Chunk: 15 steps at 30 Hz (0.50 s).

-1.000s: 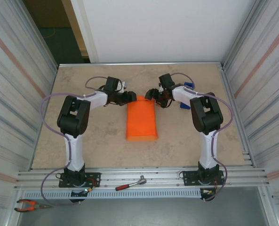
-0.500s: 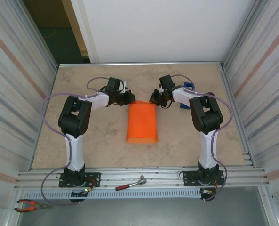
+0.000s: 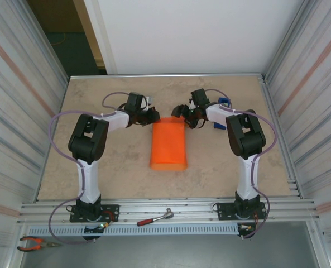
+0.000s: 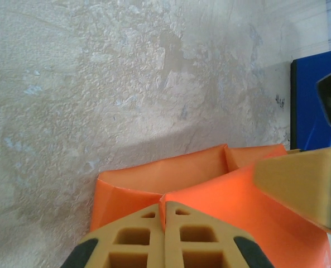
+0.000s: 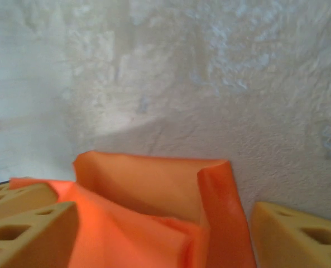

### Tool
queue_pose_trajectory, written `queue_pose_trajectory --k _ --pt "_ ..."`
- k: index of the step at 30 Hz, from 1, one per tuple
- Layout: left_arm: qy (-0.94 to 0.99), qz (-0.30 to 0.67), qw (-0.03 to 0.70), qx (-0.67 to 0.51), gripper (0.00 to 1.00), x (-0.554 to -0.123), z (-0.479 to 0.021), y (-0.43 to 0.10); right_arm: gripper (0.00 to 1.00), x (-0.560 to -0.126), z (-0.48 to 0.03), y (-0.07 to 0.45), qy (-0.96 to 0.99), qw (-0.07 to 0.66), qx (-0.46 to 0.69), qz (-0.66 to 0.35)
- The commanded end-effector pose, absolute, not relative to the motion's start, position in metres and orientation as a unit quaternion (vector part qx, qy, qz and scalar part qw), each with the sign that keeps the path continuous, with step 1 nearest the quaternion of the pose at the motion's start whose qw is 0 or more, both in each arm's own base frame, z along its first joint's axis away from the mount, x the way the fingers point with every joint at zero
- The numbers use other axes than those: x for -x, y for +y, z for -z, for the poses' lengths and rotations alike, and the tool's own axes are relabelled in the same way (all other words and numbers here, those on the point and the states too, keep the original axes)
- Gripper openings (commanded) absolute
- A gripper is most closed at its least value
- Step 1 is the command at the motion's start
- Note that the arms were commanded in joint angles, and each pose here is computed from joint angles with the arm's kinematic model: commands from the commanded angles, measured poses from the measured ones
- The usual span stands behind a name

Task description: Wrap the gift box in paper

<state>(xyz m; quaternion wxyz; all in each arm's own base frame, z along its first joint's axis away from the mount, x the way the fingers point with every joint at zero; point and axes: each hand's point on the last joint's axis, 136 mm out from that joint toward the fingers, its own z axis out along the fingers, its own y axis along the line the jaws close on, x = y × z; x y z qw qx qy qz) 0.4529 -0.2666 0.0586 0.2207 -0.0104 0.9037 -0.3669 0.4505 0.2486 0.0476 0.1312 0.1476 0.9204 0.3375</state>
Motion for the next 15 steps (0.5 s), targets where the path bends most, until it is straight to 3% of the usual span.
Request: queue_pose_trajectory --k 1,5,6,9,11,15 --pt "0.930 0.313 0.192 0.035 0.00 -0.435 -0.022 -0.249 0.84 -0.445 -0.066 0.231 0.918 0.145 -0.157 -0.334" --pt "0.928 0.316 0.194 0.036 0.00 -0.436 -0.025 -0.249 0.85 -0.434 -0.081 0.223 0.916 0.160 -0.156 -0.332" --pt "0.927 0.320 0.195 0.034 0.05 -0.436 -0.027 -0.250 0.86 -0.429 -0.085 0.222 0.916 0.164 -0.154 -0.333" --pt "0.919 0.333 0.210 0.027 0.44 -0.442 -0.043 -0.250 0.89 -0.413 -0.096 0.217 0.918 0.180 -0.145 -0.321" --pt "0.910 0.349 0.225 0.019 0.61 -0.446 -0.059 -0.249 0.92 -0.399 -0.103 0.212 0.921 0.192 -0.136 -0.311" --pt "0.889 0.376 0.261 -0.002 0.75 -0.454 -0.101 -0.241 0.94 -0.366 -0.118 0.203 0.930 0.208 -0.104 -0.284"
